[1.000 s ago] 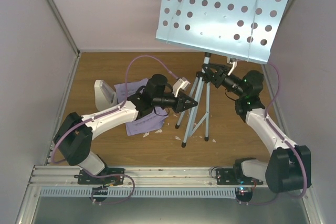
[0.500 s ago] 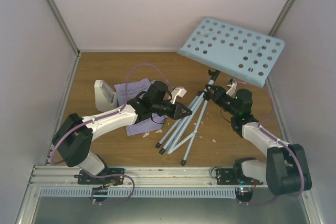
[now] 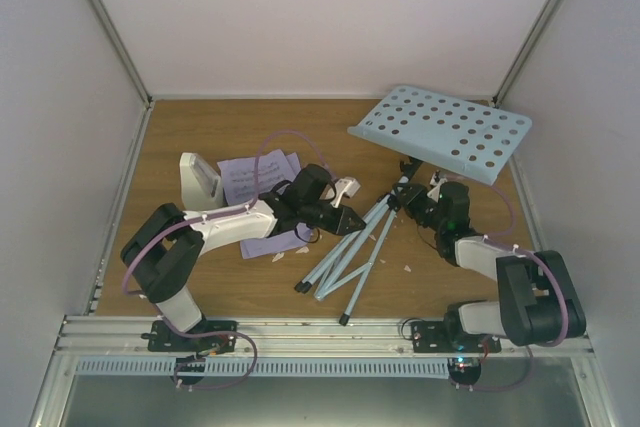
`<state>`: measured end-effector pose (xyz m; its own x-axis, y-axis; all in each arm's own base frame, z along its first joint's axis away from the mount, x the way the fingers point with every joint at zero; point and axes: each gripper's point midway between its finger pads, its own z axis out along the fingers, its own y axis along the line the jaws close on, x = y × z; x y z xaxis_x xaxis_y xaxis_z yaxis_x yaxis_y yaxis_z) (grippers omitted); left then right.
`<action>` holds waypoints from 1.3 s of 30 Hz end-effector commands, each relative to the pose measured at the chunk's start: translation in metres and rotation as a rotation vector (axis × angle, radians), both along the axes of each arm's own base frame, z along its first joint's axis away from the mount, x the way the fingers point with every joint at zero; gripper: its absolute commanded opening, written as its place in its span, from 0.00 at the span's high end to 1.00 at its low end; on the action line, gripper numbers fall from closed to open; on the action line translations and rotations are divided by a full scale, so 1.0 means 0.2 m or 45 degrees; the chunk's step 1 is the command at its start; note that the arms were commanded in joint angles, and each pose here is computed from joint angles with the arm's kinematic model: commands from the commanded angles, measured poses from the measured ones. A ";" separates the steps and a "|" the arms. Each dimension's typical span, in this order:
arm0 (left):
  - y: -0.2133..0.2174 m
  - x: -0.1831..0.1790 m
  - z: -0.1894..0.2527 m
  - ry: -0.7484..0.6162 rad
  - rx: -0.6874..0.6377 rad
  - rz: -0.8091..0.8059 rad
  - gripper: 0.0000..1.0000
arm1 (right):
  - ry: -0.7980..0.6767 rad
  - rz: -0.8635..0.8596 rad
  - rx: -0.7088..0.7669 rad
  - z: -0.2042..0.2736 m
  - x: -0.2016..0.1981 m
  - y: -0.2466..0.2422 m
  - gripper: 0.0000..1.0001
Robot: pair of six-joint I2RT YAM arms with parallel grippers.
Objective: Pack up the instrument practice props
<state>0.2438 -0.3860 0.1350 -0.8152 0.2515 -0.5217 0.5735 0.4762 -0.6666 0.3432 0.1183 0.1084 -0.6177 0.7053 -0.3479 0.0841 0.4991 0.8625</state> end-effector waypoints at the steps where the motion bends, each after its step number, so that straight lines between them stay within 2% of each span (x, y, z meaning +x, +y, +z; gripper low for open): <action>1: -0.23 0.15 0.43 -0.483 -0.292 -0.053 0.97 | -0.243 0.070 -0.094 0.11 0.02 0.02 1.00; 4: -0.26 0.15 0.38 -0.490 -0.229 -0.066 0.90 | -0.230 0.061 -0.107 0.07 0.02 0.00 1.00; 10: -0.26 0.15 0.32 -0.490 -0.171 -0.064 0.63 | -0.211 0.037 -0.123 0.02 0.02 -0.06 1.00; 18: -0.20 0.14 0.28 -0.496 -0.120 -0.044 0.34 | -0.178 0.023 -0.128 -0.05 0.02 -0.12 0.98; 22: -0.14 0.12 0.28 -0.508 -0.099 -0.002 0.26 | -0.166 0.040 -0.119 -0.08 0.02 -0.12 0.78; 26: -0.08 0.11 0.28 -0.522 -0.084 0.039 0.22 | -0.163 0.045 -0.122 -0.08 0.01 -0.12 0.58; 34: 0.05 0.08 0.28 -0.547 -0.002 0.111 0.17 | -0.121 -0.014 -0.174 -0.09 -0.03 -0.18 0.32; 39: 0.11 0.01 0.22 -0.602 0.139 0.119 0.03 | -0.031 -0.140 -0.291 -0.07 -0.08 -0.30 0.12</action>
